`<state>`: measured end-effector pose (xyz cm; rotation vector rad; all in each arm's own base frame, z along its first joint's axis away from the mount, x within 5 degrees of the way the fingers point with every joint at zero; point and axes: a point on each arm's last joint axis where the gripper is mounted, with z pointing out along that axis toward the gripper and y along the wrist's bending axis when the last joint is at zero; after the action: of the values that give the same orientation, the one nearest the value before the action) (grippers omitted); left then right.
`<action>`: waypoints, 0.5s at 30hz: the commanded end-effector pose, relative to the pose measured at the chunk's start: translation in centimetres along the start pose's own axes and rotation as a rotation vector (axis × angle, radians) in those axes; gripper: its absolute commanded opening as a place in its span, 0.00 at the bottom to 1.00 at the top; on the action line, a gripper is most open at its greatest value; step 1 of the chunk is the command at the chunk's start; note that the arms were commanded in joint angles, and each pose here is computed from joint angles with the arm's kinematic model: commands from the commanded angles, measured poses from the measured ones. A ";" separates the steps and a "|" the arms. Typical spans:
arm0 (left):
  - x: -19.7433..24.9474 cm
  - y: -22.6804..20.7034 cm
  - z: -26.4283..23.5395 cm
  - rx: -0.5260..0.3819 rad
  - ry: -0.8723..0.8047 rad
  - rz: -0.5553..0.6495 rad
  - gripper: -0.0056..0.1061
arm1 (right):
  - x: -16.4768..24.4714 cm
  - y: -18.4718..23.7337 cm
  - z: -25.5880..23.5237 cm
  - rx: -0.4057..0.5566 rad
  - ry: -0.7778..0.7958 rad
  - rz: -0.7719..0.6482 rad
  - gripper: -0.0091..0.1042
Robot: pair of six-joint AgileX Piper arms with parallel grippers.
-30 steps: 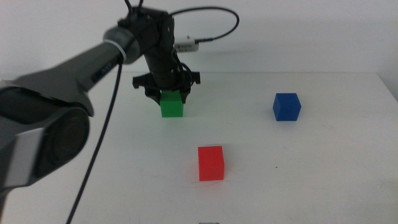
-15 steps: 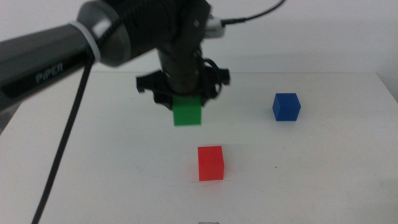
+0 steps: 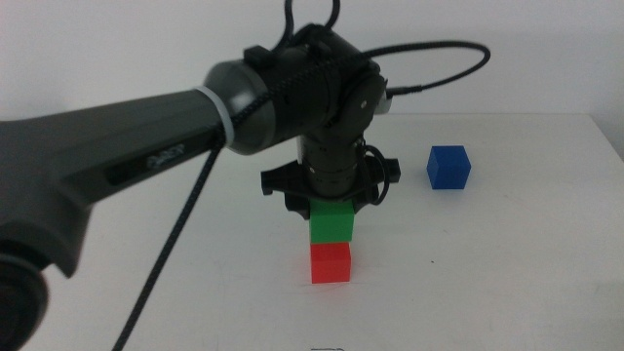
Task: Stack red cubes first, then green, then blue cubes in a specific spot.
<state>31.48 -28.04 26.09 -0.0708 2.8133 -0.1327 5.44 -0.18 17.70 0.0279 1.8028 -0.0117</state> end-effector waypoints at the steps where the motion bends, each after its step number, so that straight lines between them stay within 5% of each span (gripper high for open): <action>1: -0.6 -0.2 -2.6 0.068 -0.062 -0.028 0.12 | -1.4 0.0 -0.4 0.004 -0.118 -0.015 0.85; 15: -0.1 -0.7 -0.3 0.044 0.006 -0.036 0.12 | -1.4 0.0 -0.4 0.004 -0.118 -0.015 0.85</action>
<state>31.83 -28.81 23.40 -0.0938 2.8824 -0.1128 5.44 -0.18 17.70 0.0279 1.8028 -0.0117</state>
